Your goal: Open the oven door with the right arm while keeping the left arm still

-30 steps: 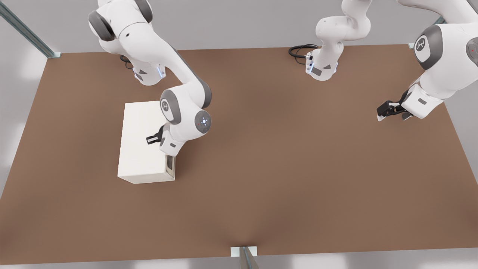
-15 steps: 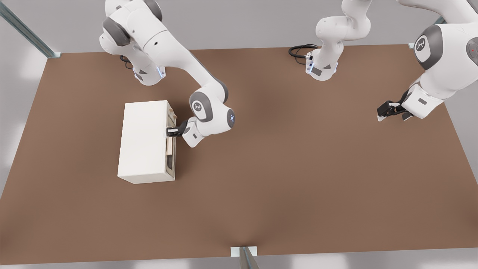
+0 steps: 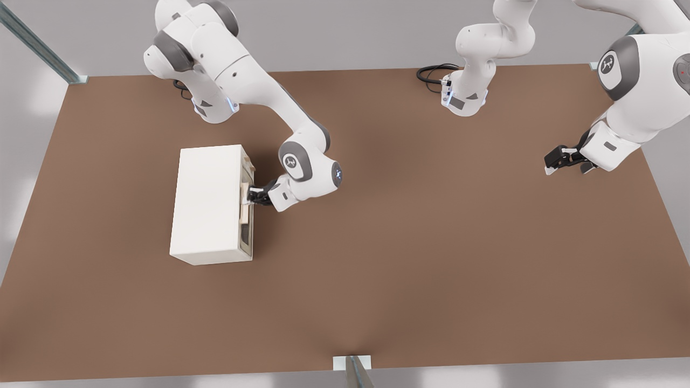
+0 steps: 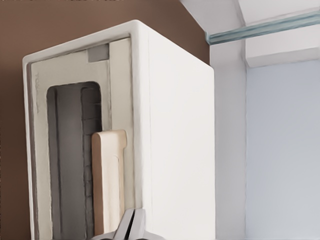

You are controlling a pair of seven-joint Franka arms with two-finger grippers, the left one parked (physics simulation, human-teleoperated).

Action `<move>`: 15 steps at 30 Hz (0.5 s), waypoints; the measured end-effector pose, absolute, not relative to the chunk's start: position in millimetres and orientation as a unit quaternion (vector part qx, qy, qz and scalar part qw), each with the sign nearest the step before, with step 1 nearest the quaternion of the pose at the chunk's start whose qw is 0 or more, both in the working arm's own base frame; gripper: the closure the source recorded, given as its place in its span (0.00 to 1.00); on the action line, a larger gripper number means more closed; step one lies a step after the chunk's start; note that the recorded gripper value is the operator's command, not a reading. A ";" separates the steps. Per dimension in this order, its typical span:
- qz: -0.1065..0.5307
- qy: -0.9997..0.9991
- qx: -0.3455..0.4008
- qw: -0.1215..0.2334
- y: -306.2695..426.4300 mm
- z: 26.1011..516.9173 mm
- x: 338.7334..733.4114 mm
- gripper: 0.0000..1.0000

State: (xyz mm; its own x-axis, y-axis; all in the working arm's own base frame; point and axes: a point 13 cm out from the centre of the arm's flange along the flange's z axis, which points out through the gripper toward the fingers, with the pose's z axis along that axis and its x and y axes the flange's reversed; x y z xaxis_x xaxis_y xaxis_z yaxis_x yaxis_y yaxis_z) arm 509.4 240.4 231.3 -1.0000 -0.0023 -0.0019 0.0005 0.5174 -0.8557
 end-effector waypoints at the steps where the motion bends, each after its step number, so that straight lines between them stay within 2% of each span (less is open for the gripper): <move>1: -0.491 0.871 0.004 0.005 240.2 229.3 509.6 1.00; 15: -0.485 0.873 0.043 0.040 246.4 219.9 507.4 1.00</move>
